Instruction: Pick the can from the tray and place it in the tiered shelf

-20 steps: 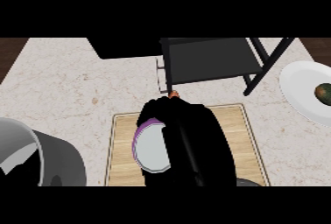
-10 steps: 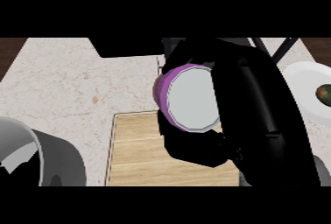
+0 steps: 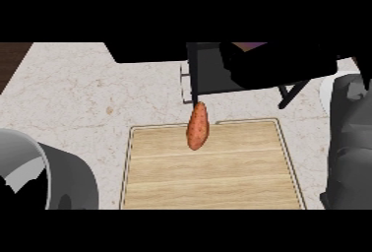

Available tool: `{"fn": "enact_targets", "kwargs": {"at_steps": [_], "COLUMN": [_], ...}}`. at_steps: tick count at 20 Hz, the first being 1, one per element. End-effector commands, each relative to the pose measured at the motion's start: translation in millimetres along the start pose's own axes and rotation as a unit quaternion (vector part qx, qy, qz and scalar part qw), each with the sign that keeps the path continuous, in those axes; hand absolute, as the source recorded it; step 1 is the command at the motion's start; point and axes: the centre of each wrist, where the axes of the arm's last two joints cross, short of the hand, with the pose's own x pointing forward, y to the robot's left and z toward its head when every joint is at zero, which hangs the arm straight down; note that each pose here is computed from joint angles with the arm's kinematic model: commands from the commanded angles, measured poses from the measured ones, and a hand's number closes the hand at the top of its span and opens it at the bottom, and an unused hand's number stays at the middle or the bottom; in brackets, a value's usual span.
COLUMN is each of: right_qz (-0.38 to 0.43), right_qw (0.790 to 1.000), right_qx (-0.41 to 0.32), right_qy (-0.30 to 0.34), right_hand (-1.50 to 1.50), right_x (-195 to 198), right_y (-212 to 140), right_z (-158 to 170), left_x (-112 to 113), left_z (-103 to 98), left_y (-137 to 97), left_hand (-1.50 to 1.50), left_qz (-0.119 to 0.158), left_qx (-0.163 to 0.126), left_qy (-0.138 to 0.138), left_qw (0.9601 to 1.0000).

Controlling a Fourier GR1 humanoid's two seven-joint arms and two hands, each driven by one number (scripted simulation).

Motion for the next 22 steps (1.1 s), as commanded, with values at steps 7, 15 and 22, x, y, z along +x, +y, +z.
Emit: {"fn": "enact_targets", "kwargs": {"at_steps": [7,15,22], "right_qz": [0.050,0.085,0.098], "right_qw": [0.997,0.995,0.993], "right_qx": [0.044,0.054,0.046], "right_qy": [0.042,0.028,0.048], "right_hand": [1.50,1.50,1.50], "right_x": [-5.8,-32.7,-47.9], "right_y": [-26.9,-28.9,-3.3], "right_z": [-60.8,-87.9,-110.3], "left_x": [-2.8,-5.9,-2.2], "left_z": [-38.6,-49.1,-46.9], "left_y": [-5.4,-4.2,-6.3], "left_hand": [0.00,0.00,0.00], "left_qz": [0.028,0.018,0.010], "left_qx": [0.030,0.042,0.027], "left_qy": [-0.012,-0.015,-0.016], "left_qw": [0.9991,0.9988,0.9995]}}
